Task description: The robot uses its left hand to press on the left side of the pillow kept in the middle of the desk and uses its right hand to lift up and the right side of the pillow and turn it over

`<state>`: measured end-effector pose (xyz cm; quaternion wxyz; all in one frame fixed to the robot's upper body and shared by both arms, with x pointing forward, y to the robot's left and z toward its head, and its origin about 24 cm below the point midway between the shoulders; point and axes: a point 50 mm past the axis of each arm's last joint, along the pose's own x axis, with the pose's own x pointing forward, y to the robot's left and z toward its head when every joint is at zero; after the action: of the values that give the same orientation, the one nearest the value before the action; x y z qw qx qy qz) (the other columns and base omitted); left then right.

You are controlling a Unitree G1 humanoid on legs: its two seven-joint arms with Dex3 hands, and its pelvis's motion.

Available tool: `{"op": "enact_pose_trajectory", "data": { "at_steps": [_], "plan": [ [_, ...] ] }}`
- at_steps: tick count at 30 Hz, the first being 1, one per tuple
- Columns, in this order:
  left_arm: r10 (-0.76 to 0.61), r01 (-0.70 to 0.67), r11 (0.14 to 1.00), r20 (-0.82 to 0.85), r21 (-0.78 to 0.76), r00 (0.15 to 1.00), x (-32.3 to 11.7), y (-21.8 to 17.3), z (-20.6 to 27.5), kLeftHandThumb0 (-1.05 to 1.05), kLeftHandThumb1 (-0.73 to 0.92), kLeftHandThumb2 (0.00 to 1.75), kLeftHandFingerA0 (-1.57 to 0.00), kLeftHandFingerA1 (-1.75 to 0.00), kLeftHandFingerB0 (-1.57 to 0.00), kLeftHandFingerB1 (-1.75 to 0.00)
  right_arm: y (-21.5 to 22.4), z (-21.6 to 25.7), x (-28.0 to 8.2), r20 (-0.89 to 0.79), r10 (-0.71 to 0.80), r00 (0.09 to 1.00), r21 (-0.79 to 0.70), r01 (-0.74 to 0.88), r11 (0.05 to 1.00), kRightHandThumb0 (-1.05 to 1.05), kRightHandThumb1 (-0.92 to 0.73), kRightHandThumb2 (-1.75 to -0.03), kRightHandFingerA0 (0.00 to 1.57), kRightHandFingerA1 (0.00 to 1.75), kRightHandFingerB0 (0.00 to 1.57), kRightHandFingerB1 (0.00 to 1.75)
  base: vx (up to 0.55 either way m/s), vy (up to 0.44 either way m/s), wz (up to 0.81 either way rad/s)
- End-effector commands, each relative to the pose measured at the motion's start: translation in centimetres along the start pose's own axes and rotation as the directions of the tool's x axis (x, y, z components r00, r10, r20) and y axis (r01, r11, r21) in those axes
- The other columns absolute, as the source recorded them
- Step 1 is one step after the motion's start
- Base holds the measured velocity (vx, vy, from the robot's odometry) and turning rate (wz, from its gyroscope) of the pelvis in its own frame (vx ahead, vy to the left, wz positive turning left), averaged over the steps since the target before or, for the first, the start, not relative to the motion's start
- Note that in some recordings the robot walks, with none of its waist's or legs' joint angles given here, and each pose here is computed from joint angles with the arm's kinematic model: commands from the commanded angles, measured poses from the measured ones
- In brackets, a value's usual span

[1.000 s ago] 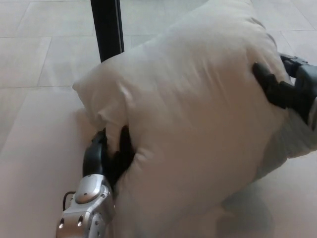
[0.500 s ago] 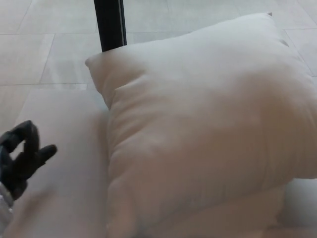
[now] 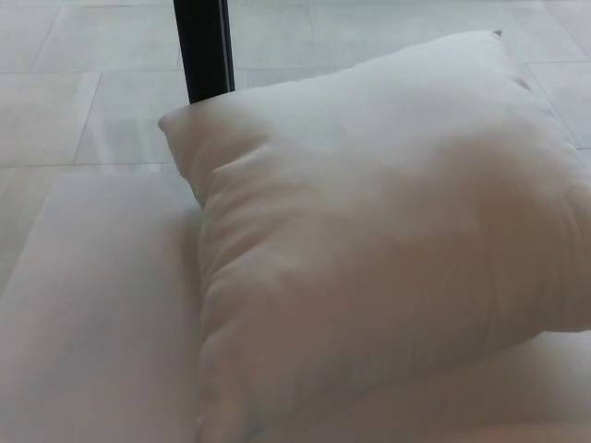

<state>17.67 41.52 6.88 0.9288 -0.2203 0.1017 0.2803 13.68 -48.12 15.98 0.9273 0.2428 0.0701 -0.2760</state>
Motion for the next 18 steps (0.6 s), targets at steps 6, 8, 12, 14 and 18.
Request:
{"op": "enact_pose_trajectory", "data": {
  "at_steps": [6,8,12,14,18],
  "plan": [
    [0.189,-0.190,0.981,-0.007,-0.050,0.982,-4.5,9.4,-2.7,-1.03,0.58,0.59,-0.61,-0.95,-0.44,-0.84,-8.7,-6.1,-5.9,0.131,-0.290,0.948,0.259,0.249,0.933,-0.70,-0.63,-0.60,0.31,0.71,0.32,0.45,0.00,0.000,0.00],
    [0.244,-0.244,0.968,-0.012,-0.059,0.970,-5.4,10.8,-3.4,-1.05,0.59,0.60,-0.62,-0.97,-0.43,-0.89,-10.0,-7.0,-6.8,0.129,-0.342,0.931,0.286,0.296,0.912,-0.71,-0.65,-0.59,0.22,0.78,0.25,0.53,0.00,0.000,0.00],
    [0.335,-0.337,0.941,-0.060,-0.034,0.940,-7.4,13.0,-5.3,-1.05,0.61,0.61,-0.58,-1.05,-0.34,-0.96,-13.4,-9.7,-9.0,0.060,-0.539,0.840,0.290,0.502,0.815,-0.72,-0.56,-0.93,0.25,0.72,0.08,0.51,0.00,0.000,0.00],
    [0.363,-0.359,0.932,-0.141,0.050,0.921,-9.2,14.2,-7.2,-1.05,0.34,1.01,-0.61,-0.98,-0.38,-0.87,-15.5,-12.2,-10.8,-0.042,-0.646,0.762,0.275,0.630,0.726,-0.77,-0.57,-1.00,0.57,1.07,0.00,0.34,0.00,0.000,0.00],
    [0.427,-0.382,0.901,-0.265,0.204,0.865,-11.5,15.5,-9.5,-1.05,0.54,0.61,-0.58,-1.05,-0.47,-0.99,-17.0,-14.7,-12.7,-0.133,-0.764,0.631,0.148,0.775,0.615,-0.74,-0.61,-0.99,0.37,0.76,0.02,0.25,0.00,0.000,0.00]
  ]
}}
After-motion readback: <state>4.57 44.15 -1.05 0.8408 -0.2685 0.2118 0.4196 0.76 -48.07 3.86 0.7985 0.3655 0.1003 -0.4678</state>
